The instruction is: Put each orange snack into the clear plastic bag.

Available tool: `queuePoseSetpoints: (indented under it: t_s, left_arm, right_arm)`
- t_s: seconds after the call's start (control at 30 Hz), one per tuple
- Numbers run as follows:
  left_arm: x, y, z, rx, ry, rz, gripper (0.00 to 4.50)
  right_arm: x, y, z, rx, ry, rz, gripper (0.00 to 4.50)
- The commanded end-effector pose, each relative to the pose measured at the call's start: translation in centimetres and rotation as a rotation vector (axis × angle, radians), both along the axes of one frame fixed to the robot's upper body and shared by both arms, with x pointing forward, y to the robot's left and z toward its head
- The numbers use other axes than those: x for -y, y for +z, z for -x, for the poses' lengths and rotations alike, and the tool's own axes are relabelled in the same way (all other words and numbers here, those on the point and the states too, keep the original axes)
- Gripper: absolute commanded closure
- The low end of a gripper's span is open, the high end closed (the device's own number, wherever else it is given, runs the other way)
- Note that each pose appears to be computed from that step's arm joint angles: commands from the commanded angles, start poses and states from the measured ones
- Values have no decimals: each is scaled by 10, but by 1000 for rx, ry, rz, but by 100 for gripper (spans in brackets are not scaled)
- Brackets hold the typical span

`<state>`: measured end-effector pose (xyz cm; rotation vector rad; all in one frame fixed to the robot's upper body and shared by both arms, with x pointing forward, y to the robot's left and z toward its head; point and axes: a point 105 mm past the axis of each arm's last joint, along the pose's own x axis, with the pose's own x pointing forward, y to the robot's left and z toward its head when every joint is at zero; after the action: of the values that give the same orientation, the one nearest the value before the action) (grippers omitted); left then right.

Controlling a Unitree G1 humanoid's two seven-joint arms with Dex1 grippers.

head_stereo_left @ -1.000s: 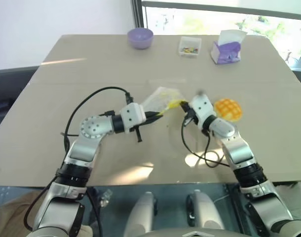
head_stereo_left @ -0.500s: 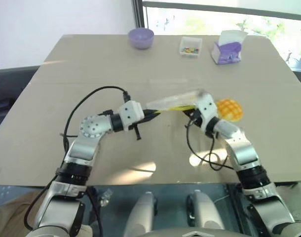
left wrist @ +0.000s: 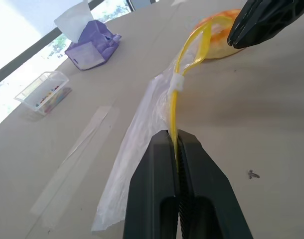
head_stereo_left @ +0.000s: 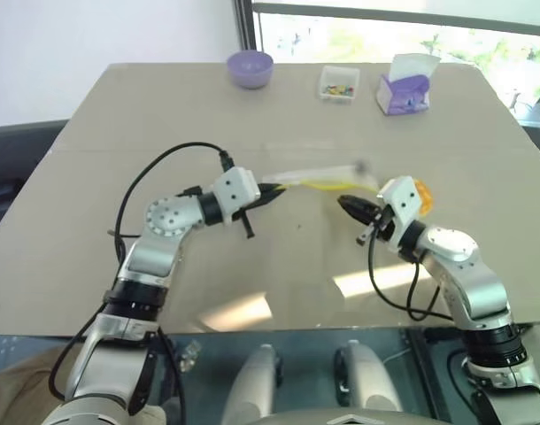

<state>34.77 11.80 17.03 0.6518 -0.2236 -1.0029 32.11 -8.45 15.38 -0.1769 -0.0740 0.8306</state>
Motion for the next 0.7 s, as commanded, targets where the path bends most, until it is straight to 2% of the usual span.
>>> queuePoseSetpoints:
  t_s: [0.03,0.47,0.57,0.7]
  left_arm:
    - [3,12,-1,47,-7,1,450]
    - [11,15,5,58,-31,3,450]
    - [13,15,9,59,-47,0,450]
    - [12,15,9,54,-34,-5,450]
  right_arm:
    - [0,17,-3,54,-3,-38,442]
    - [-19,16,-16,38,15,-88,442]
    - [-23,30,-17,48,8,-97,442]
    - [-28,47,-2,41,62,-139,442]
